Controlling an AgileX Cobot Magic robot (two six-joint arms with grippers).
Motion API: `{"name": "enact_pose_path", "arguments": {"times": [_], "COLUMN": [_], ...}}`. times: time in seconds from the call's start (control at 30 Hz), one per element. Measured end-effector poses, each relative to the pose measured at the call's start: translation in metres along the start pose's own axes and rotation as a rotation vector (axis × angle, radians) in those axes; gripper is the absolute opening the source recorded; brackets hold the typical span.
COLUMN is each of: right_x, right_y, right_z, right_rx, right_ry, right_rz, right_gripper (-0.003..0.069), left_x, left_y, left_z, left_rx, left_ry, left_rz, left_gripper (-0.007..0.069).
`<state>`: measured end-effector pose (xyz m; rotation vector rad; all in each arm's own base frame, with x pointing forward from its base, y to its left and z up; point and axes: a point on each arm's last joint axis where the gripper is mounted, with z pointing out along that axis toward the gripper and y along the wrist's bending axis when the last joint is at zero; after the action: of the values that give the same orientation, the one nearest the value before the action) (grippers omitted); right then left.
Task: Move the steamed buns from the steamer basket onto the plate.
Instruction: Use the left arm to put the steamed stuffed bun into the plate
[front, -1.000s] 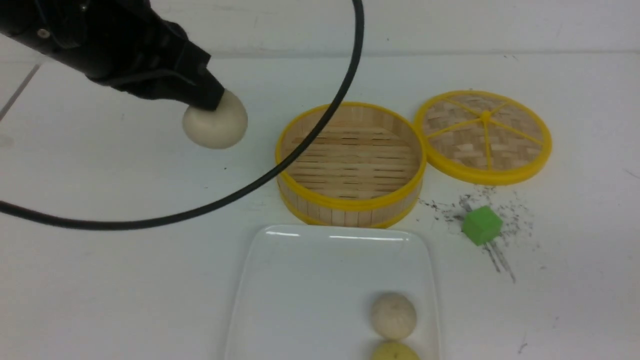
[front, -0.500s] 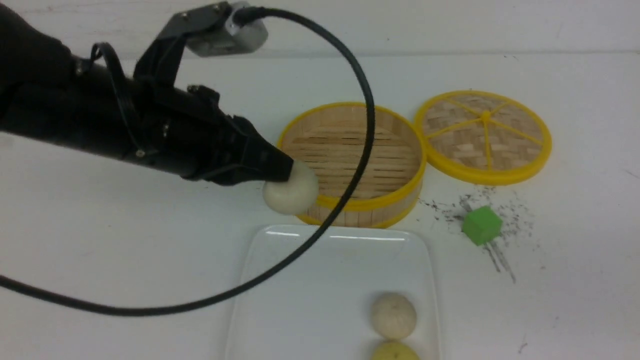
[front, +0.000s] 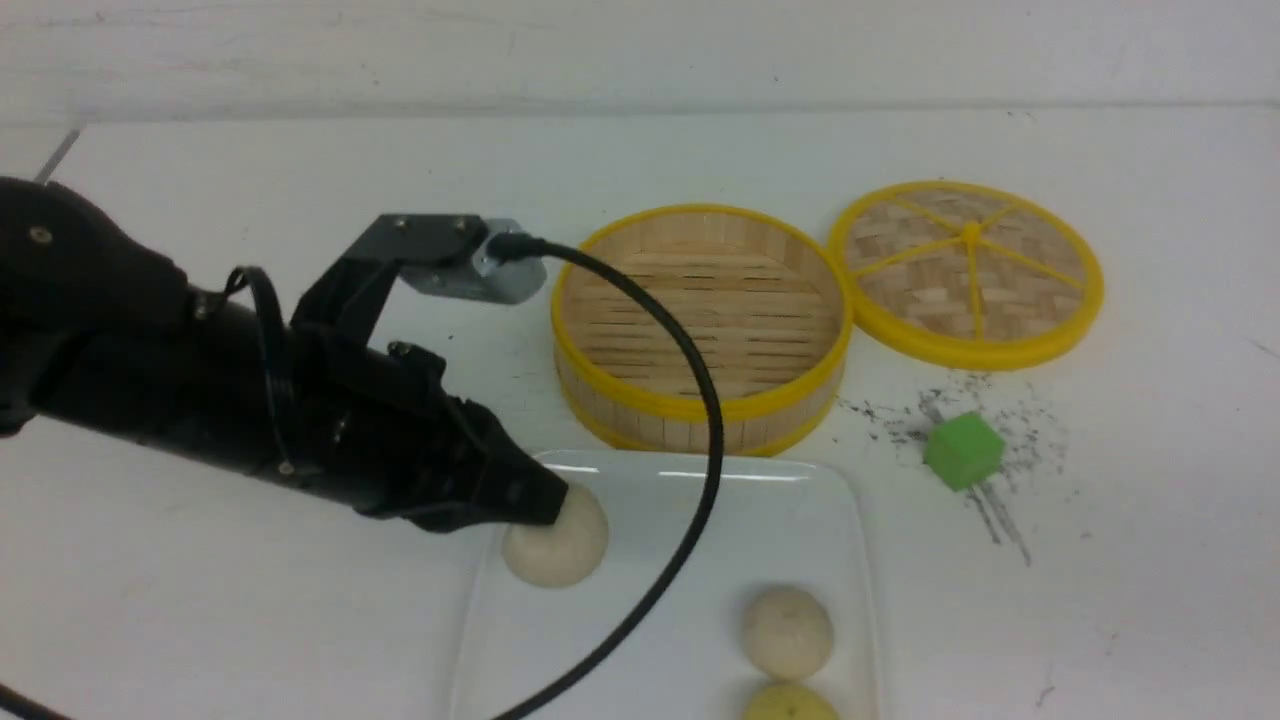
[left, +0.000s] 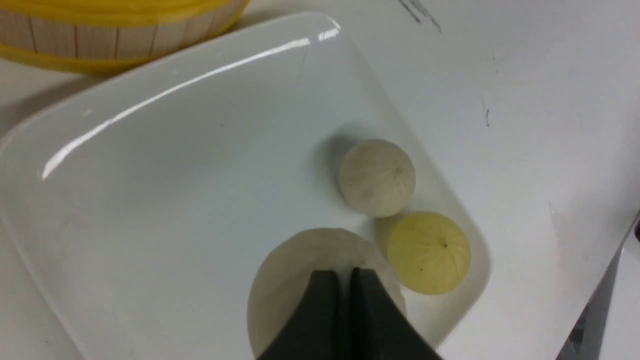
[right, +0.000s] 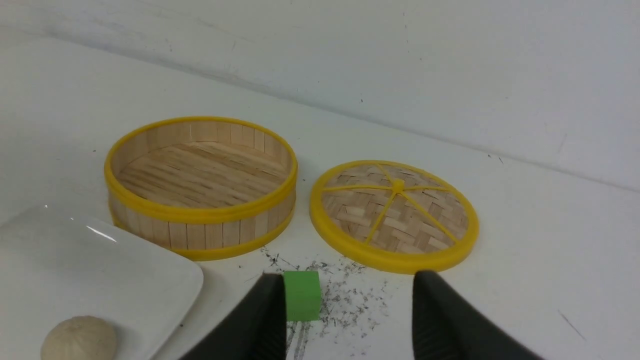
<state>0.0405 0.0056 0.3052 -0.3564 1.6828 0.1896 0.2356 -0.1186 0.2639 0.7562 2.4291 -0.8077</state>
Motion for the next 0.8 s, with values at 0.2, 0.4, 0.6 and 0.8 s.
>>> {"name": "enact_pose_path", "arguments": {"times": [0.2,0.4,0.6,0.8], "right_x": [0.0,0.0,0.0,0.0], "right_y": [0.0,0.0,0.0,0.0], "right_z": [0.0,0.0,0.0,0.0], "right_rx": [0.0,0.0,0.0,-0.001], "right_ry": [-0.001,-0.002,-0.002,-0.003], "right_rz": [0.0,0.0,0.0,0.0], "right_gripper": [0.0358,0.0358,0.0358,0.0358], "left_x": [0.025,0.05,0.065,0.081], "left_y": [0.003,0.003,0.007,0.008], "left_z": [0.014,0.026,0.033,0.039], "left_rx": [0.03,0.077,0.054,0.046], "left_ry": [0.021,0.029,0.017,0.0], "left_rz": [-0.027,-0.048,-0.055,-0.054], "left_gripper": [0.0022,0.0022,0.0022,0.0022]}}
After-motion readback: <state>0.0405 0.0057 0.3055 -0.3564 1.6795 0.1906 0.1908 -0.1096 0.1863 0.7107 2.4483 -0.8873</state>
